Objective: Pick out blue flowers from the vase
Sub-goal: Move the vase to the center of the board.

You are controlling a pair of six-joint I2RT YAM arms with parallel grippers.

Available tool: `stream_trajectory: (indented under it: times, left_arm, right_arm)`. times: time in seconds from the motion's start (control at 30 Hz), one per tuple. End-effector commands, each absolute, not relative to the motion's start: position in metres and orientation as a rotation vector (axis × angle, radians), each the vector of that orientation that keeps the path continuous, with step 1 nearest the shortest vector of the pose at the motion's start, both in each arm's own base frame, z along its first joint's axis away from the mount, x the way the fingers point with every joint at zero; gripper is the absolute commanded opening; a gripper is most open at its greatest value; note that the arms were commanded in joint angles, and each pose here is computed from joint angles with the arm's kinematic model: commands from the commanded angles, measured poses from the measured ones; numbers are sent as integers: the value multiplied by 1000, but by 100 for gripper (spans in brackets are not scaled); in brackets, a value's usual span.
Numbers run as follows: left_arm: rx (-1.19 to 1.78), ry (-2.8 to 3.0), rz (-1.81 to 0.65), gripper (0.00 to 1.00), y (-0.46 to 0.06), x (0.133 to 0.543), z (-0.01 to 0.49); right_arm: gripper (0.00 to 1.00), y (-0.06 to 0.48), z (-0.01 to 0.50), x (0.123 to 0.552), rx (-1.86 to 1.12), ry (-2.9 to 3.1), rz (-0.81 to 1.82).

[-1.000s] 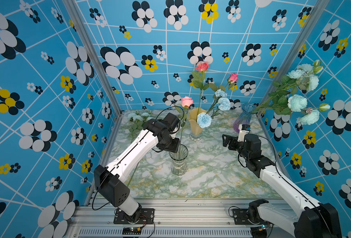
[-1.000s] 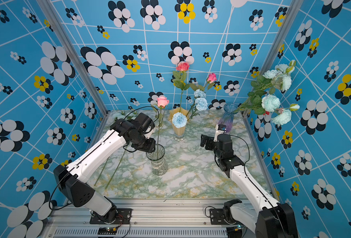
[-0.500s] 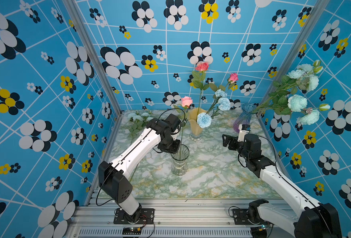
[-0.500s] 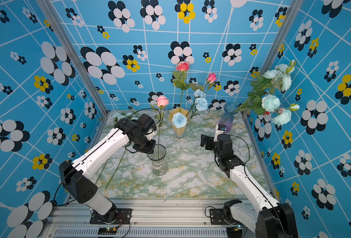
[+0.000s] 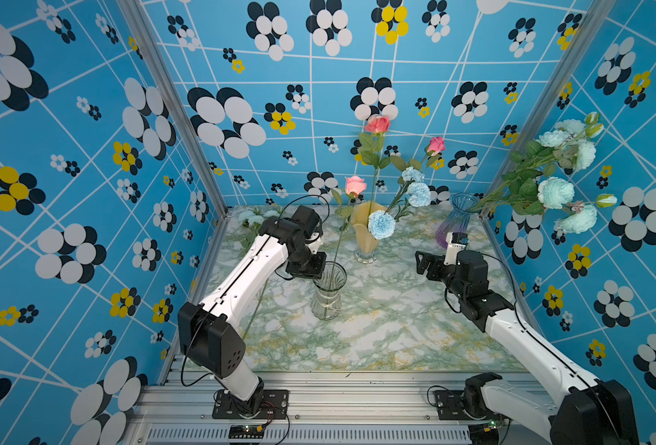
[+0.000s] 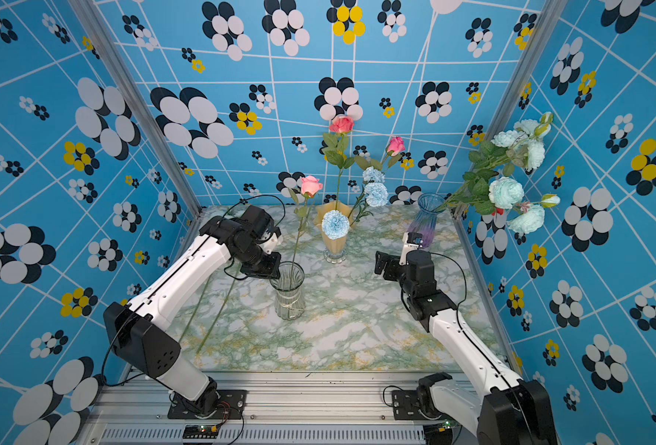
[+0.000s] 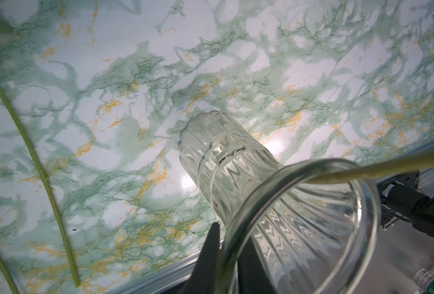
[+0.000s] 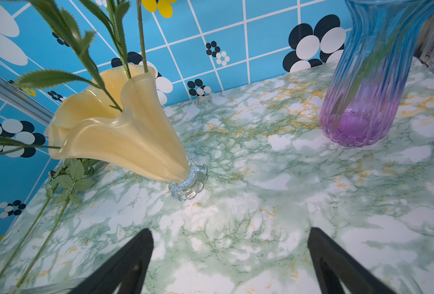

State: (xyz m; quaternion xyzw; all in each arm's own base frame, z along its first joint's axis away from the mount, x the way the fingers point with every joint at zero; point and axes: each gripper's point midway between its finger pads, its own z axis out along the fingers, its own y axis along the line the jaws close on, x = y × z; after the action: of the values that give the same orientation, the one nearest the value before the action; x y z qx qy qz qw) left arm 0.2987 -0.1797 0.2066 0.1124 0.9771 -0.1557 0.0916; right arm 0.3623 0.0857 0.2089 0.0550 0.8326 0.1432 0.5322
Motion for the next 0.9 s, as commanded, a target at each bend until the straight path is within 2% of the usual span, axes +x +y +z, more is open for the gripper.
stream_trajectory:
  times: [0.0,0.27,0.53,0.87]
  left_arm:
    - [321,2900,-343,0,-155,313,195]
    - [240,2851,-350,0,-140,353,203]
    - [160,2815,-384,0,-135,400,190]
    - [26,2754,-356,0,-91,458,188]
  right_arm:
    - [98,84,220,366,148,1966,346]
    - [98,85,218,366,146,1970,345]
    - [98,85,218,366,147,1971,345]
    - [98,85,217,367,146,1975,344]
